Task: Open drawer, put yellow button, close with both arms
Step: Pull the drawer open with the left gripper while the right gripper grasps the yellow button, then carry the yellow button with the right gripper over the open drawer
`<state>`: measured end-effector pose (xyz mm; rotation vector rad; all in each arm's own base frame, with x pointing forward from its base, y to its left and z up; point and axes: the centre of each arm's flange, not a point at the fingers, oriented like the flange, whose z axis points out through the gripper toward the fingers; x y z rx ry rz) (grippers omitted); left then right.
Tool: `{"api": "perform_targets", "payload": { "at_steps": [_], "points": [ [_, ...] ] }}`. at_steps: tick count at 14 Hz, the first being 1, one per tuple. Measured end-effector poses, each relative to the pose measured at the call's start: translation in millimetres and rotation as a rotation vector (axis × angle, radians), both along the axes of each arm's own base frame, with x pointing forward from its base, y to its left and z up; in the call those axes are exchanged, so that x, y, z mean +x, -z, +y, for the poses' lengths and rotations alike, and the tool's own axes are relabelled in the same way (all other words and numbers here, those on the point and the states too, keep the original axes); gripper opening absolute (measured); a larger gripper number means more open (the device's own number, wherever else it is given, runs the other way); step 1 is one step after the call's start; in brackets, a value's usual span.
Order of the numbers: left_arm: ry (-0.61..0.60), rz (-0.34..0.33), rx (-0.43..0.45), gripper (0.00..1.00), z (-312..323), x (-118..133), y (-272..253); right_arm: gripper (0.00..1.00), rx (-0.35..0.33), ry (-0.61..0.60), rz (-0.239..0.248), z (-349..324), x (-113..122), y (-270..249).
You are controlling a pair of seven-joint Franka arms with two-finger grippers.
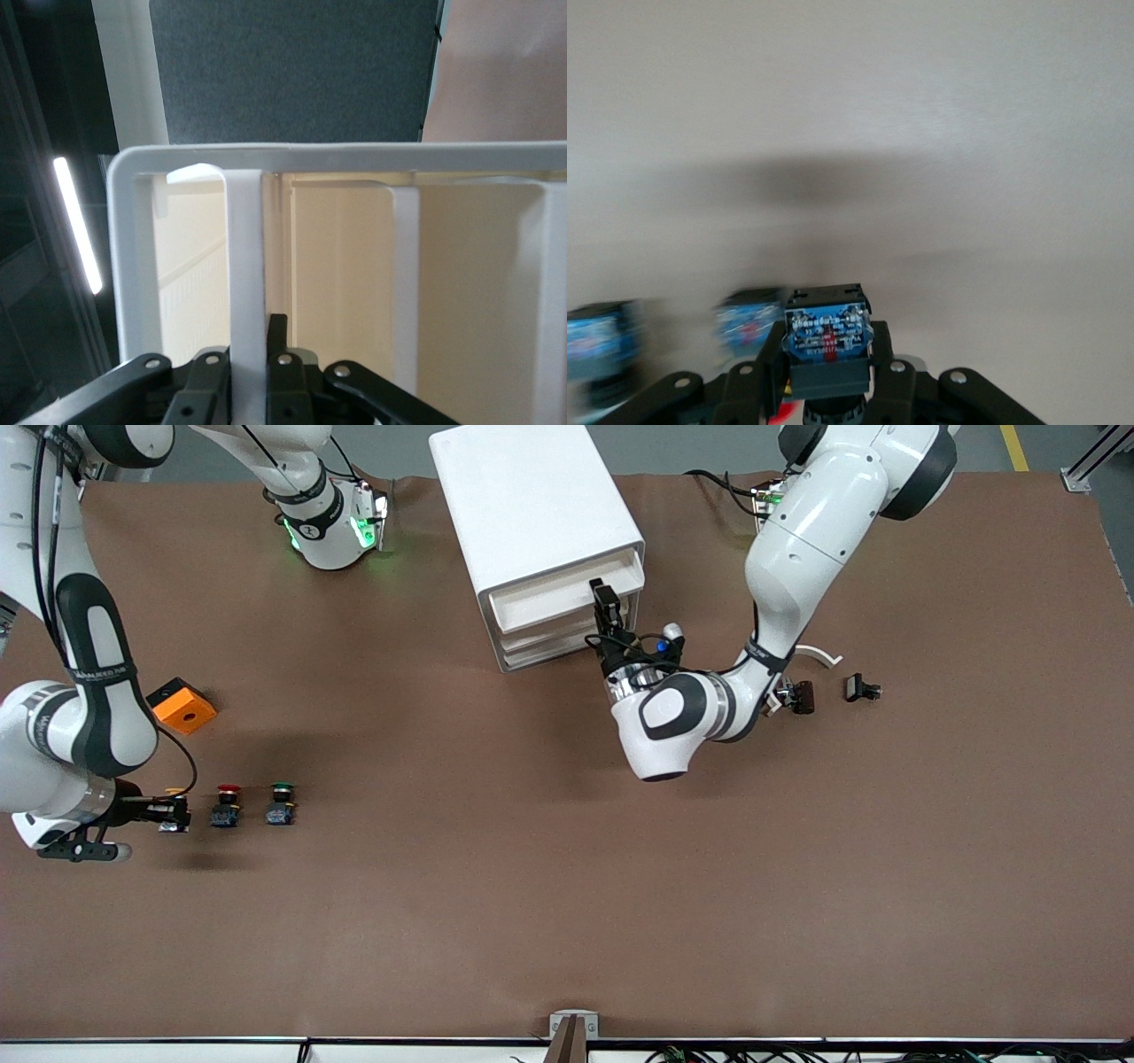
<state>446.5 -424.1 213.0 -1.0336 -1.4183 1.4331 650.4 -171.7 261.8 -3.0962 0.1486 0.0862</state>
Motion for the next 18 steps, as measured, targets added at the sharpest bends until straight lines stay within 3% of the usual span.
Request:
{"api": "perform_targets", "payload": {
  "at_steps": [4, 8, 12, 16, 18],
  "points": [
    [-0.073, -0.014, 0.005, 0.07, 28.5, 30.8, -3.0, 0.41, 0.015, 0.175, 0.082, 84.5, -1.8, -87.4],
    [-0.120, -0.034, 0.008, 0.07, 46.2, 50.9, -5.8, 0.41, -0.004, 0.393, 0.135, 205.8, -23.9, -164.2],
    [-0.166, -0.045, 0.013, 0.07, 63.1, 68.1, -7.8, 0.41, -0.009, 0.596, 0.156, 367.7, -72.2, -213.6],
    [-0.185, -0.043, 0.021, 0.12, 77.0, 76.3, -6.6, 0.41, -0.036, 0.704, 0.153, 478.4, -127.6, -230.7],
    [-0.189, -0.042, 0.022, 0.29, 80.5, 78.0, -6.2, 0.41, -0.048, 0.745, 0.151, 524.2, -156.9, -233.9]
  ]
}}
